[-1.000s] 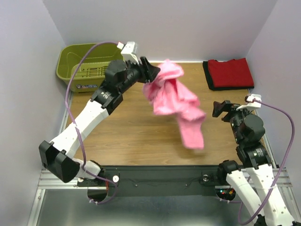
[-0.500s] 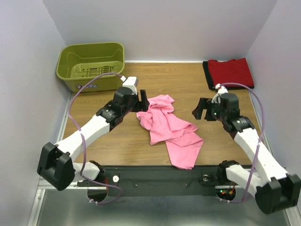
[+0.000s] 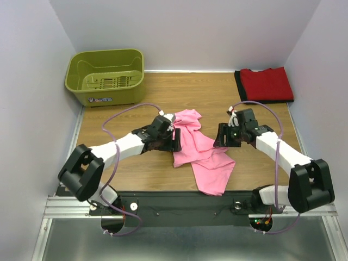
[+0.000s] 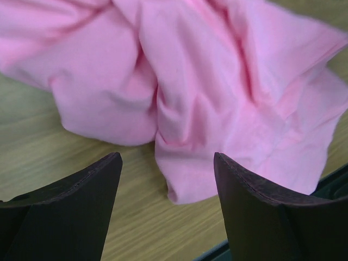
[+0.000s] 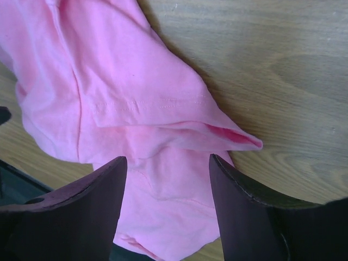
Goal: Fold and stack the t-shirts
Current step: Flatten the tshirt out
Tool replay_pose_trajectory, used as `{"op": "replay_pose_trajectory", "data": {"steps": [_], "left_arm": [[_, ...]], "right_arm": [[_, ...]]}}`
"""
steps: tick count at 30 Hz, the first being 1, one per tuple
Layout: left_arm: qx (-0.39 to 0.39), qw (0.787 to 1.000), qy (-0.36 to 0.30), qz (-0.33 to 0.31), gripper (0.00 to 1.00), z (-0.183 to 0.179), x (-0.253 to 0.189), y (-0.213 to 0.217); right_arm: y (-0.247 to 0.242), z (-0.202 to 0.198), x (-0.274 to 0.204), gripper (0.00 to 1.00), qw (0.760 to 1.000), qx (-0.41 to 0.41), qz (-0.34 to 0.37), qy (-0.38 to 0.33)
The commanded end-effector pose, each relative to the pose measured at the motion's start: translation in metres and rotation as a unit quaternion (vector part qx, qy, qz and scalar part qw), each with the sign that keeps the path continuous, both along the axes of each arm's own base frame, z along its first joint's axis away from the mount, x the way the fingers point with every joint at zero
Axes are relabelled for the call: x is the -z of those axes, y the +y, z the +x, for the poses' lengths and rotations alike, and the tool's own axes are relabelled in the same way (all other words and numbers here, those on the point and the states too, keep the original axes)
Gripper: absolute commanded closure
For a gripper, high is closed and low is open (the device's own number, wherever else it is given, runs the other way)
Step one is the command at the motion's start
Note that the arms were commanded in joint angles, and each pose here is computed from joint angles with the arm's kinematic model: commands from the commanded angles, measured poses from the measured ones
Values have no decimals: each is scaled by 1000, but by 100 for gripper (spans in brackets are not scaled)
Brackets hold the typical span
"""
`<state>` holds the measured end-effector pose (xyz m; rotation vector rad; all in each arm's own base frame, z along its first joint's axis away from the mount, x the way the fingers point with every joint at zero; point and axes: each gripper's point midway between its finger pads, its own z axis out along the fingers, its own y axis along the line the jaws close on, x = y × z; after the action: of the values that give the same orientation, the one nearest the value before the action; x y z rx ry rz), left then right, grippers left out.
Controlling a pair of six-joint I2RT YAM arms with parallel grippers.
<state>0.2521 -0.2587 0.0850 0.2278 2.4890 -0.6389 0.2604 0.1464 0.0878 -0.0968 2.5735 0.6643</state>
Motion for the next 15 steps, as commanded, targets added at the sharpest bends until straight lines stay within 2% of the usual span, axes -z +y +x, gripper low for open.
{"op": "replay_pose_trajectory", "data": {"steps": [1, 6, 11, 12, 15], "left_arm": [[18, 999, 34, 7, 20, -8, 5, -12], [48, 996, 68, 32, 20, -13, 26, -22], [69, 994, 75, 43, 22, -19, 33, -33], [73, 993, 77, 46, 24, -20, 35, -34], [75, 993, 80, 50, 42, -20, 37, -35]], "right_arm": [[12, 13, -6, 32, 999, -25, -12, -28], [13, 21, 6, 32, 997, -30, -58, -30], [4, 26, 18, 30, 995, -12, -94, -25], [1, 26, 24, 30, 994, -7, -104, -20], [-5, 29, 32, 30, 993, 7, -120, -15]]}}
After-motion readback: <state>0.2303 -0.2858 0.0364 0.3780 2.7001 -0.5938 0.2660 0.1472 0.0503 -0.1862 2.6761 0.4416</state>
